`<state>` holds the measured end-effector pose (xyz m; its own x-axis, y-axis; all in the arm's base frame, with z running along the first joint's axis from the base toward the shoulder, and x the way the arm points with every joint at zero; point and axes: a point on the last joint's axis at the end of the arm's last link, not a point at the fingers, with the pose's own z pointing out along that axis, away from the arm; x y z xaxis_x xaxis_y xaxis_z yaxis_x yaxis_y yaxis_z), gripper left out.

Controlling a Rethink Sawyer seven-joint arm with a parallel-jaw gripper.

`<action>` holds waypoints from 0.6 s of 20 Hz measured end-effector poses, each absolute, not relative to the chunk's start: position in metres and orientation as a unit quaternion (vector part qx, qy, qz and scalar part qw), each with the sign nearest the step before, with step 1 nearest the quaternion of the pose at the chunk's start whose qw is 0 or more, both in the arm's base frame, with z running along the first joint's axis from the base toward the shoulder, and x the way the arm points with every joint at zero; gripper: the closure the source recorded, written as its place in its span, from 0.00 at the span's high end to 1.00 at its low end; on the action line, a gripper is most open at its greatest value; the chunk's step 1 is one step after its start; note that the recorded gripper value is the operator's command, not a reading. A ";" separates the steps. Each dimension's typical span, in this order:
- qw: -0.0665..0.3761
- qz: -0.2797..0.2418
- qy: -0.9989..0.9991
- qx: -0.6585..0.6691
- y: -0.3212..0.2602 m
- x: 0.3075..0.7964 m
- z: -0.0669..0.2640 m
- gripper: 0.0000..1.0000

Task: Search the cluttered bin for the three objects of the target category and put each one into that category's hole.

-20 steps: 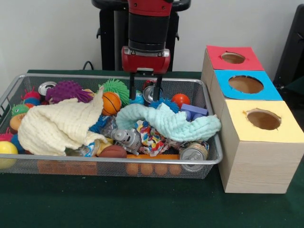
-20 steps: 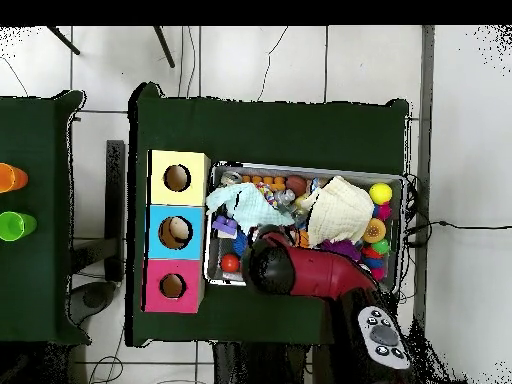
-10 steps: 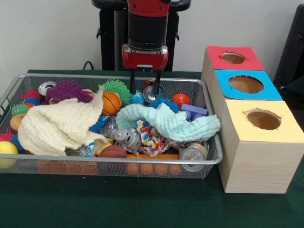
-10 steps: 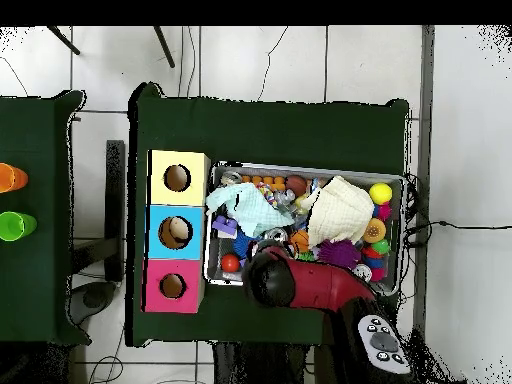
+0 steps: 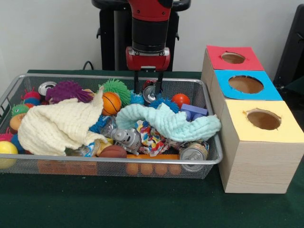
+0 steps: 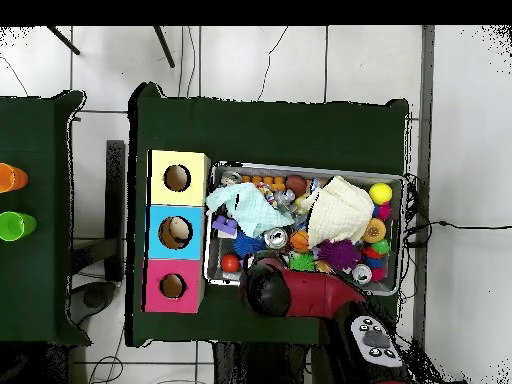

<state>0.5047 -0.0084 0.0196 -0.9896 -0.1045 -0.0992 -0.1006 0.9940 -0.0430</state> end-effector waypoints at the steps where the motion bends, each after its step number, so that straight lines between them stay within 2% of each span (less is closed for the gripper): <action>1: 0.053 -0.018 0.997 -0.055 -0.009 0.501 0.013 1.00; 12: 0.044 -0.011 0.998 -0.054 -0.021 0.485 -0.009 1.00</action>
<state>0.4854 -0.0207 -0.0093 -0.9904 -0.1081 -0.0861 -0.1062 0.9940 -0.0258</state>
